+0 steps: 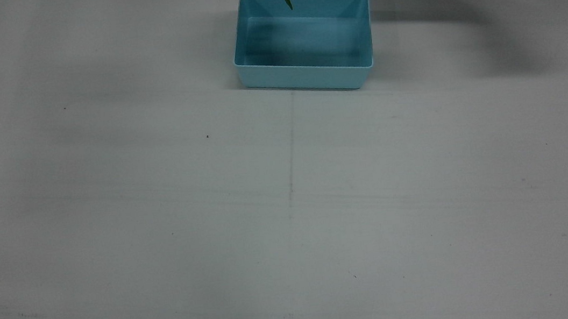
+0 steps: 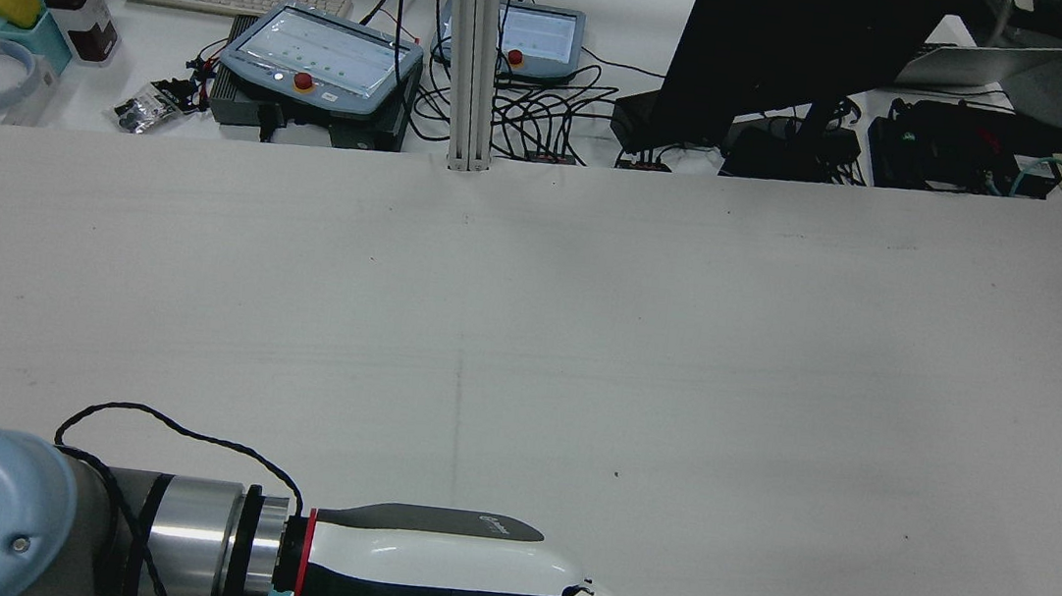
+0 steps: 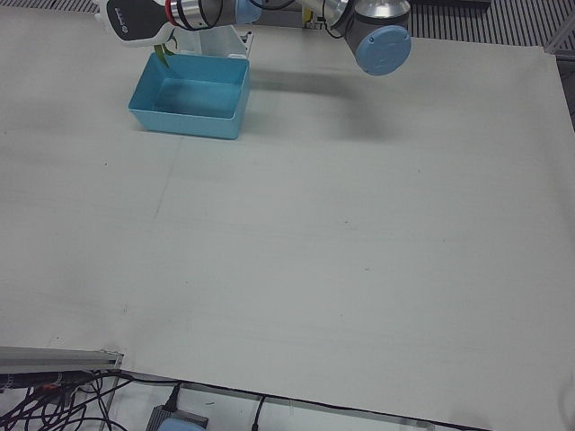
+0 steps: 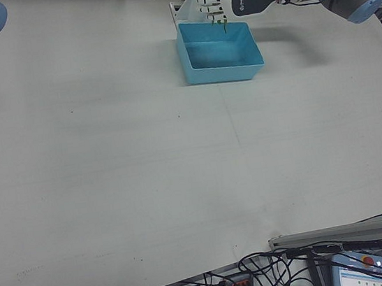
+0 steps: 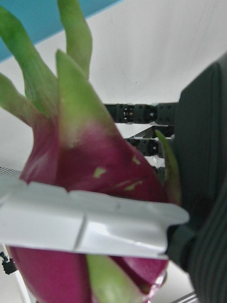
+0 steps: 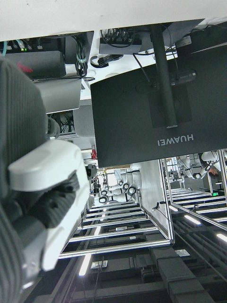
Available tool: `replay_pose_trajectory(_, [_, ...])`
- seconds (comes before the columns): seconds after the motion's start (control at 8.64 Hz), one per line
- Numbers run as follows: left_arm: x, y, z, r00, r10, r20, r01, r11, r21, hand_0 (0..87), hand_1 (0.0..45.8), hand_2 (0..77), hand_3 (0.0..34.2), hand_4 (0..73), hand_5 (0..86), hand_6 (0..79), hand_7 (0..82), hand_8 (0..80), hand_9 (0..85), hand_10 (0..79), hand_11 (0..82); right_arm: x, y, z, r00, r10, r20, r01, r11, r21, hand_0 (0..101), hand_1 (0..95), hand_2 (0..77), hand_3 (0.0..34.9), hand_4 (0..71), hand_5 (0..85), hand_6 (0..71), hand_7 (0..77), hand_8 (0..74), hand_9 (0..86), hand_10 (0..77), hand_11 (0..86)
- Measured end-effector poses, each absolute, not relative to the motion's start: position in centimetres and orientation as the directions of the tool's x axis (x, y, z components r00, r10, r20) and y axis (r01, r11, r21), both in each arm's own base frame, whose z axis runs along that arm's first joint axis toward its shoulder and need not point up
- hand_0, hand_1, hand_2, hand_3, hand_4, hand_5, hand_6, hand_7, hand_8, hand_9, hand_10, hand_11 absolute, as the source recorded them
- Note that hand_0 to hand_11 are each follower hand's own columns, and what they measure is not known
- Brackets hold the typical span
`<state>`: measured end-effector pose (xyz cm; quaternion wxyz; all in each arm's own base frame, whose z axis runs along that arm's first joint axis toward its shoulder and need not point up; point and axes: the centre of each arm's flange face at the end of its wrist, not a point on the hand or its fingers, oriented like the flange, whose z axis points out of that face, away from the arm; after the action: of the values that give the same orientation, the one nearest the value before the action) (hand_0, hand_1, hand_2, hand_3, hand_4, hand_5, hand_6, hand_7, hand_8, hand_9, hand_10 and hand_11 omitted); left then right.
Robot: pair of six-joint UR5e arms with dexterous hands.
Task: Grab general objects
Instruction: 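Carry the dragon fruit with the left hand over the light-blue tray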
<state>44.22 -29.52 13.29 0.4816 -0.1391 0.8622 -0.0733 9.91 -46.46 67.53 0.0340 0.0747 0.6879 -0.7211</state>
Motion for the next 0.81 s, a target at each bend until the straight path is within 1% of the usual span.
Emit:
replay_pose_trajectory(0.12, [44.2, -29.7, 14.3, -0.484, -0.313, -0.817, -0.160, 0.950, -0.269, 57.7, 0.0, 1.6, 7.3, 10.9, 63.8, 20.7, 39.3, 25.6, 25.1, 37.6, 29.5, 9.9, -46.5, 67.5, -0.987, 0.054, -0.155, 0.152, -0.051, -0.987, 0, 94.9, 77.4, 0.0, 0.0, 0.0, 0.0, 0.0, 0.0, 0.5, 0.0, 0.5])
replay_pose_trajectory(0.23, [44.0, -29.8, 15.6, -0.470, -0.316, -0.824, -0.147, 0.949, -0.280, 54.0, 0.0, 1.6, 7.2, 10.9, 63.8, 16.9, 34.9, 26.2, 19.6, 37.6, 21.3, 9.9, -46.5, 67.5, -0.987, 0.054, -0.154, 0.152, -0.051, -0.987, 0, 94.9, 77.4, 0.0, 0.0, 0.0, 0.0, 0.0, 0.0, 0.5, 0.0, 0.5])
replay_pose_trajectory(0.35, [43.6, -29.9, 16.6, -0.464, -0.318, -0.827, -0.137, 0.948, -0.287, 50.0, 0.0, 1.6, 7.3, 10.9, 63.3, 10.9, 27.3, 19.6, 11.4, 37.6, 15.8, 9.9, -46.5, 67.5, -0.987, 0.054, -0.155, 0.152, -0.051, -0.987, 0, 94.9, 77.4, 0.0, 0.0, 0.0, 0.0, 0.0, 0.0, 0.5, 0.0, 0.5])
replay_pose_trajectory(0.46, [43.1, -29.8, 17.2, -0.463, -0.318, -0.827, -0.132, 0.948, -0.290, 48.2, 0.0, 1.6, 4.8, 10.4, 63.3, 7.6, 20.7, 14.7, 4.9, 37.6, 15.8, 9.9, -46.5, 67.5, -0.987, 0.053, -0.154, 0.152, -0.052, -0.987, 0, 94.9, 77.4, 0.0, 0.0, 0.0, 0.0, 0.0, 0.0, 0.5, 0.0, 0.0])
replay_pose_trajectory(0.58, [42.8, -29.7, 17.4, -0.463, -0.317, -0.828, -0.129, 0.948, -0.291, 46.5, 0.0, 1.6, 3.4, 10.4, 62.7, 2.7, 11.4, 8.2, 1.1, 37.6, 5.5, 9.9, -46.5, 67.5, -0.987, 0.053, -0.154, 0.152, -0.052, -0.987, 0, 94.9, 77.4, 0.0, 0.0, 0.0, 0.0, 0.0, 0.0, 0.5, 0.0, 0.0])
replay_pose_trajectory(0.69, [42.6, -29.6, 17.7, -0.462, -0.317, -0.828, -0.127, 0.948, -0.292, 45.8, 0.0, 1.6, 3.3, 10.4, 62.7, 0.0, 5.4, 8.2, 1.1, 37.6, 5.5, 9.9, -46.5, 67.5, -0.987, 0.053, -0.154, 0.152, -0.051, -0.987, 0, 94.9, 77.4, 0.0, 0.0, 0.0, 0.0, 0.0, 0.0, 0.5, 0.0, 0.0])
replay_pose_trajectory(0.81, [42.5, -29.6, 17.9, -0.460, -0.317, -0.829, -0.125, 0.948, -0.293, 45.6, 0.0, 1.6, 6.1, 8.7, 62.7, 0.0, 5.4, 1.6, 1.1, 37.6, 3.3, 9.9, -46.5, 67.5, -0.987, 0.053, -0.154, 0.152, -0.051, -0.987, 0, 94.9, 77.4, 0.0, 0.0, 0.0, 0.0, 0.0, 0.0, 0.5, 0.0, 0.5])
